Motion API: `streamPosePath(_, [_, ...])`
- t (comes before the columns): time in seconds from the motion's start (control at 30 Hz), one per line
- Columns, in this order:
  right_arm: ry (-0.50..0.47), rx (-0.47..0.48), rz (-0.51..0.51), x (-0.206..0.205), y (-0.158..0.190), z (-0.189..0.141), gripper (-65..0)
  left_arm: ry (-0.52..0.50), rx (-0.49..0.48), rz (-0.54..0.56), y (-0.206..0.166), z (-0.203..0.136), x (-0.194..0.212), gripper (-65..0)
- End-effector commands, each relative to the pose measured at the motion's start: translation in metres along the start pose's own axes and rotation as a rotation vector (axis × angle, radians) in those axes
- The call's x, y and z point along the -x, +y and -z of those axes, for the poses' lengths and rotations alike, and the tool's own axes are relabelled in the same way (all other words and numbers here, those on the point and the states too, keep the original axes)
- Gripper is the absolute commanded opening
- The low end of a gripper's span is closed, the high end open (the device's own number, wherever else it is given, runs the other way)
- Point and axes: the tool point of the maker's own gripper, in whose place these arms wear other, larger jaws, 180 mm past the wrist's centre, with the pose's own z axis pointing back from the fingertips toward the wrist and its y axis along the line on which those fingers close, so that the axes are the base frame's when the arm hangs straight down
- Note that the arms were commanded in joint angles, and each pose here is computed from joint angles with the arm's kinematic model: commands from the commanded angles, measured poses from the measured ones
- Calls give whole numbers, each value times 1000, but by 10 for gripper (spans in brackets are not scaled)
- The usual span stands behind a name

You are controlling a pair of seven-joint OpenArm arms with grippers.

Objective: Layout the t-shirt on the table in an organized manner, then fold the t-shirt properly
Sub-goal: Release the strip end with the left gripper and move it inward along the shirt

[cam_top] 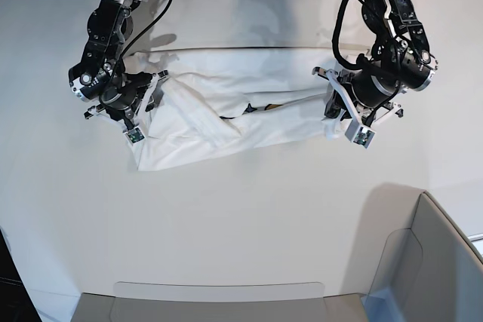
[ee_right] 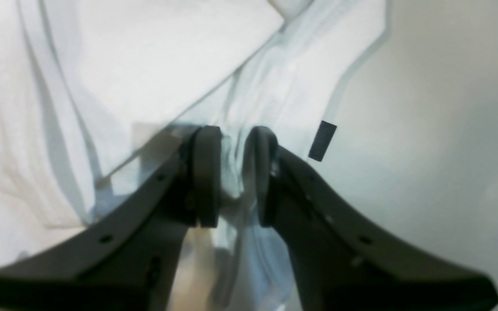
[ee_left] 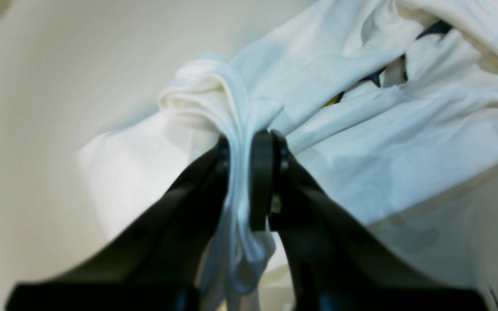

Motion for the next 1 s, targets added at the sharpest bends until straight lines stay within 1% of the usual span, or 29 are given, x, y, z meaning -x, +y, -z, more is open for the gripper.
streamPosePath(0.0, [26,23,-20,3,-6,-2,-507,-59,4,4,-2,-3,-17,-632])
streamPosePath(0.1, [26,23,-20,3,-6,-2,-507,-90,15,-3,-6,-1,-29,-632])
streamPosePath(0.27, [26,23,-20,3,-6,-2,-507,-105,45,-30,-18,3,-32,-632])
streamPosePath(0.33, [26,23,-20,3,-6,-2,-507,-97,54,-37,-19,6,-31,-632])
streamPosePath(0.4, [26,23,-20,3,-6,-2,-507,-98,81,-17,-28,12,-37,-632])
streamPosePath(0.57, [29,21,-20,4,-6,-2,-507,-66,128,-7,-41,23,-33,-632])
streamPosePath(0.8, [41,18,-20,10,-4,-2,-507,-79,143,-22,-43,28,-31,-625])
streamPosePath(0.83, [43,19,-21,11,-4,-2,-507,-76,145,-24,-43,29,-31,-609])
streamPosePath(0.9, [45,17,-20,13,-3,-1,-507,-75,146,-25,-43,30,-31,-556])
streamPosePath(0.97, [45,16,-19,13,-3,-1,-507,-76,147,-27,-44,30,-30,-473])
